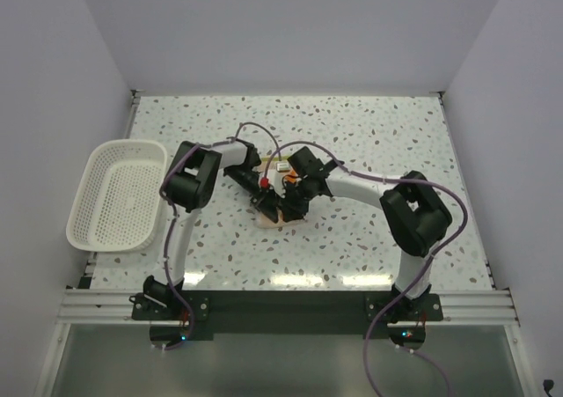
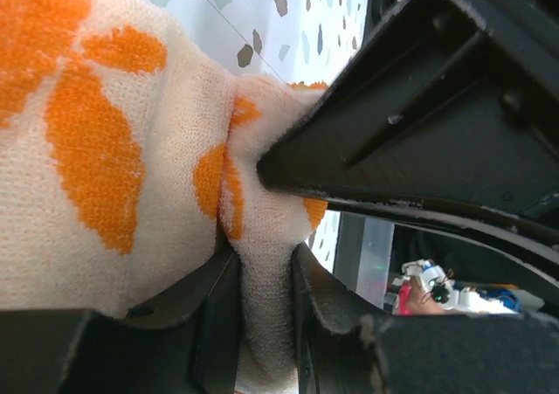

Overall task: Roll the towels
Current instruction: Roll the towel

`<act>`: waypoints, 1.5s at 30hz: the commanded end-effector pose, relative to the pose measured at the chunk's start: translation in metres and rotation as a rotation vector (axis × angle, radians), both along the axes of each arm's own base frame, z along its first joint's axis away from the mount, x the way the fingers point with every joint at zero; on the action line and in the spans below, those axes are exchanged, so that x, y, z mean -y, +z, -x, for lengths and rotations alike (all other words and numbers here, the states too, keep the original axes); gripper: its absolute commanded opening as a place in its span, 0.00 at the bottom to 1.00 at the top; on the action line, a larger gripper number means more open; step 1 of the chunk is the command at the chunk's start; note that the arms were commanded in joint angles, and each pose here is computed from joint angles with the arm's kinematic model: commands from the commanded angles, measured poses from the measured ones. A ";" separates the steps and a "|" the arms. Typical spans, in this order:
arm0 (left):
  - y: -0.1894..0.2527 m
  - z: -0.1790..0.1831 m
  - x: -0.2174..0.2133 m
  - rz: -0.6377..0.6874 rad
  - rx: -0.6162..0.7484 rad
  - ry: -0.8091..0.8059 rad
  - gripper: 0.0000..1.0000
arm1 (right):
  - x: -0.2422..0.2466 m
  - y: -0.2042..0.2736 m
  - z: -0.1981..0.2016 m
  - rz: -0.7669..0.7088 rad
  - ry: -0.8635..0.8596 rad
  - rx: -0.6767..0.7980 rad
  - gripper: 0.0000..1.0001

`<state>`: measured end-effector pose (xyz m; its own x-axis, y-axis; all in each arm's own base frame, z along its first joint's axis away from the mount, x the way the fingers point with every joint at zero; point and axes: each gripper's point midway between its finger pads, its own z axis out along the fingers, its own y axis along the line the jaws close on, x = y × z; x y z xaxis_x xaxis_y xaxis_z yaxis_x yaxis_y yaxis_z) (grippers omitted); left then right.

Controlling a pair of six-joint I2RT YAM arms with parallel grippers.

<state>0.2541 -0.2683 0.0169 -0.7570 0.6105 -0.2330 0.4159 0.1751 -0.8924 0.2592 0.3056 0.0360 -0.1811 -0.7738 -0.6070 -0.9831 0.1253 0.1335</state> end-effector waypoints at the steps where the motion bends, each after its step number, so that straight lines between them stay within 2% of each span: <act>1: -0.057 -0.003 -0.028 -0.133 0.122 -0.062 0.32 | -0.005 -0.002 -0.006 0.008 -0.001 -0.006 0.26; 3: -0.056 -0.001 -0.032 -0.133 0.110 -0.036 0.35 | -0.009 0.001 -0.009 -0.002 -0.008 -0.017 0.13; 5: -0.048 -0.006 -0.038 -0.127 0.118 0.007 0.41 | -0.016 0.001 -0.007 -0.006 -0.005 -0.064 0.06; 7: -0.040 -0.007 -0.043 -0.112 0.141 0.049 0.48 | -0.017 -0.005 -0.003 0.003 -0.012 -0.117 0.03; 8: -0.034 -0.012 -0.048 -0.096 0.137 0.094 0.56 | -0.021 -0.003 -0.002 -0.008 -0.006 -0.129 0.00; 10: -0.024 -0.014 -0.054 -0.067 0.174 0.137 0.63 | -0.023 -0.006 -0.001 -0.013 -0.013 -0.152 0.00; 11: -0.018 -0.019 -0.059 -0.051 0.178 0.174 0.71 | -0.024 -0.006 0.000 -0.019 -0.011 -0.164 0.00; 12: -0.011 -0.020 -0.061 -0.035 0.210 0.191 0.72 | -0.025 -0.006 0.002 -0.020 -0.014 -0.177 0.00; 18: 0.010 -0.040 -0.080 -0.006 0.265 0.333 0.76 | -0.028 -0.008 0.002 0.002 -0.024 -0.225 0.00; 26: 0.046 -0.077 -0.115 0.019 0.379 0.519 0.70 | -0.026 -0.008 0.004 0.044 -0.027 -0.246 0.00; 31: 0.091 -0.090 -0.143 0.056 0.559 0.646 0.69 | -0.027 -0.013 0.009 0.098 -0.089 -0.369 0.00; 35: 0.100 -0.078 -0.159 -0.038 0.783 0.635 0.70 | -0.039 -0.022 0.014 0.132 -0.139 -0.519 0.00; 36: 0.101 -0.066 -0.161 -0.060 0.839 0.621 0.71 | -0.041 -0.022 0.015 0.140 -0.164 -0.549 0.00; 38: 0.089 -0.057 -0.171 -0.149 0.966 0.557 0.73 | -0.046 -0.027 0.015 0.139 -0.185 -0.591 0.00; 40: 0.081 -0.033 -0.170 -0.190 1.065 0.484 0.73 | -0.049 -0.027 0.020 0.147 -0.202 -0.654 0.00; 41: 0.075 -0.025 -0.163 -0.220 1.151 0.388 0.73 | -0.053 -0.026 0.017 0.140 -0.206 -0.667 0.00; 44: 0.062 0.005 -0.142 -0.213 1.351 0.227 0.76 | -0.054 -0.035 0.022 0.176 -0.224 -0.739 0.00; 45: 0.074 0.006 -0.136 -0.192 1.442 0.213 0.78 | -0.052 -0.039 0.026 0.199 -0.229 -0.767 0.00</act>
